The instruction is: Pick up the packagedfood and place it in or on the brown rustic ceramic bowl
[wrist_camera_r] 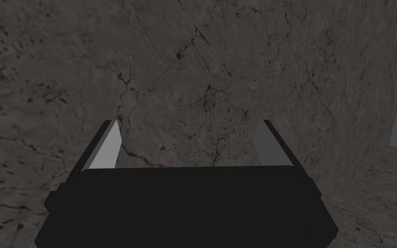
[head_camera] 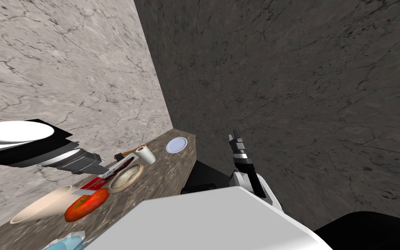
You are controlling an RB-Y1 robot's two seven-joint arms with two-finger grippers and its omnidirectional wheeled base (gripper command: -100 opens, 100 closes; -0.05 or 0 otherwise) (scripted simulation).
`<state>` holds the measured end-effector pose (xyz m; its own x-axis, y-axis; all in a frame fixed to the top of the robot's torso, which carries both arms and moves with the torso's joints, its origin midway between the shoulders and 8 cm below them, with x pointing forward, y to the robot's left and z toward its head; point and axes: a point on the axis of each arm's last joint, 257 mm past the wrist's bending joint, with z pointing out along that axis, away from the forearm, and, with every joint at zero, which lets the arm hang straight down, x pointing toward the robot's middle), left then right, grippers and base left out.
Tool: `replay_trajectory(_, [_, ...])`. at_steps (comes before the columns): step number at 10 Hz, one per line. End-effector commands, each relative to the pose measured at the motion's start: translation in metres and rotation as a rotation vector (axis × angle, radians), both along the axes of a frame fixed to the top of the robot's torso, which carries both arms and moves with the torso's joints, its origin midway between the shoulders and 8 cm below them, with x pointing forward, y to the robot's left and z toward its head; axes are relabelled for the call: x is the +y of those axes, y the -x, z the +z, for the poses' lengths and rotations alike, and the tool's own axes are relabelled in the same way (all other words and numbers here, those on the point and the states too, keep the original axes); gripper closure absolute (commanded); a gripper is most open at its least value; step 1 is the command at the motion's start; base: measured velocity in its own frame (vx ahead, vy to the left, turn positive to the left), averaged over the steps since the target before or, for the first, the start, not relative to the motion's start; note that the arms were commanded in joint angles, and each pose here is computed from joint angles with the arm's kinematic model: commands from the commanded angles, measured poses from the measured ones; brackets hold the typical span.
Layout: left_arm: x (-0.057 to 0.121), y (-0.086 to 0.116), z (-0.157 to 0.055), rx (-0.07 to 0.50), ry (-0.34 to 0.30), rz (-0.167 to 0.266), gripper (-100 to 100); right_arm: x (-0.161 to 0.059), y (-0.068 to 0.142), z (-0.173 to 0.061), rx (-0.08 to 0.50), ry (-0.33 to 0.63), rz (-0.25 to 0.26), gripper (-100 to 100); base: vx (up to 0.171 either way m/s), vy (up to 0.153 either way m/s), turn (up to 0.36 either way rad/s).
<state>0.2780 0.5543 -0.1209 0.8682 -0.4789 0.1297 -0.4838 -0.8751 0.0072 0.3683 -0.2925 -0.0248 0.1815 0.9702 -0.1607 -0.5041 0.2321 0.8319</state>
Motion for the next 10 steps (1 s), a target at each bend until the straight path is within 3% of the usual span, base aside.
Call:
replay_trajectory(1, [-0.009,0.002,0.015,0.003,0.002,-0.006,-100,0.0,0.0,0.0,0.0,0.0,0.0,0,0.021,0.031,0.025])
replay_trajectory(3, [-0.017,0.003,0.03,0.006,0.002,-0.015,-100,0.0,0.0,0.0,0.0,0.0,0.0,0,0.006,-0.009,0.024])
replay_trajectory(4, [-0.015,0.002,0.025,0.004,0.002,-0.014,-100,0.0,0.0,0.0,0.0,0.0,0.0,0,0.004,-0.006,0.009])
replay_trajectory(5, [-0.015,0.003,0.025,0.005,0.003,-0.013,0,0.0,0.0,0.0,0.0,0.0,0.0,0,0.0,0.0,0.0])
replay_trajectory(10, [-0.015,0.003,0.025,0.005,0.003,-0.013,0,0.0,0.0,0.0,0.0,0.0,0.0,0,0.0,0.0,0.0])
